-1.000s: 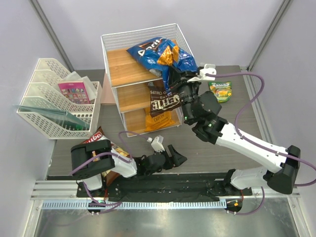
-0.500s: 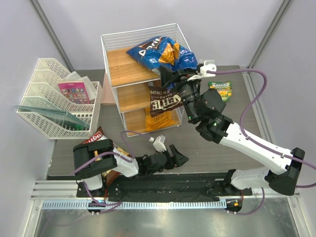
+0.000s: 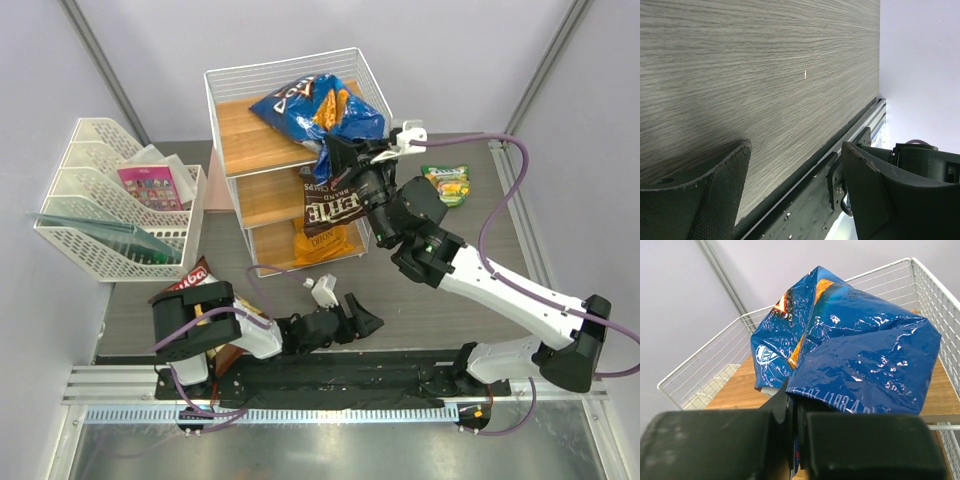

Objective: Place and organize the chips bags onto the shelf
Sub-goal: Place the potato chip on the shelf.

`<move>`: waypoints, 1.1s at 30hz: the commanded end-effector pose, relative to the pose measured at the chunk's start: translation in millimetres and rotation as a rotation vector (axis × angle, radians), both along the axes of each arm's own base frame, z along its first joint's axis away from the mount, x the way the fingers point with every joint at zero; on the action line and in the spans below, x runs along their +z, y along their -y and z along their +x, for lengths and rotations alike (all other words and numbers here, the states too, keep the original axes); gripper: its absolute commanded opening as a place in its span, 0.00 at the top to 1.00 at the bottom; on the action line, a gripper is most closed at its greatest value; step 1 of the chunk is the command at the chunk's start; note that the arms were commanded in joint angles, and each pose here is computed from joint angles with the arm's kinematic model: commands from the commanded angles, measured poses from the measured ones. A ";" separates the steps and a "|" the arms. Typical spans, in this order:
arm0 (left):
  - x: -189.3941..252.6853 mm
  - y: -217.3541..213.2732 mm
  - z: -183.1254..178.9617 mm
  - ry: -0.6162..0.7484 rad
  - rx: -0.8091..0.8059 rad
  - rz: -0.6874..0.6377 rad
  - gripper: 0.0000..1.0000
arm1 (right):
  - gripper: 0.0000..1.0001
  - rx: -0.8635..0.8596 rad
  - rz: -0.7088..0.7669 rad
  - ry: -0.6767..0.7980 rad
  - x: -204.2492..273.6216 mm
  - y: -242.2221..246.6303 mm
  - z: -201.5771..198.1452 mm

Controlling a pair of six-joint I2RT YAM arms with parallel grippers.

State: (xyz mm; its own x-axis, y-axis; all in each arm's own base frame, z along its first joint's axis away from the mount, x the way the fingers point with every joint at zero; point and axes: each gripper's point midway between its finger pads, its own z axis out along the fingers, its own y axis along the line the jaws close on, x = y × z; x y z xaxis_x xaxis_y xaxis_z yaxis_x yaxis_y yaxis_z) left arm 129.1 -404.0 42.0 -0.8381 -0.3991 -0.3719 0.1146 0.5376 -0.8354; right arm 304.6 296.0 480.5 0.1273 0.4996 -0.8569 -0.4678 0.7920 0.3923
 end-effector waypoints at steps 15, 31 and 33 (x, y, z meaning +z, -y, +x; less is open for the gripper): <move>-110.7 -75.0 -35.3 -0.127 -0.084 0.439 0.24 | 0.99 -0.127 0.365 0.019 -9.1 51.4 -21.5; -114.4 -86.9 -37.7 -0.134 -0.073 0.442 0.24 | 0.99 -0.108 0.377 0.120 43.1 14.7 -6.5; -113.6 -85.0 -37.4 -0.131 -0.076 0.437 0.24 | 0.99 -0.131 0.361 0.117 47.5 15.0 -3.2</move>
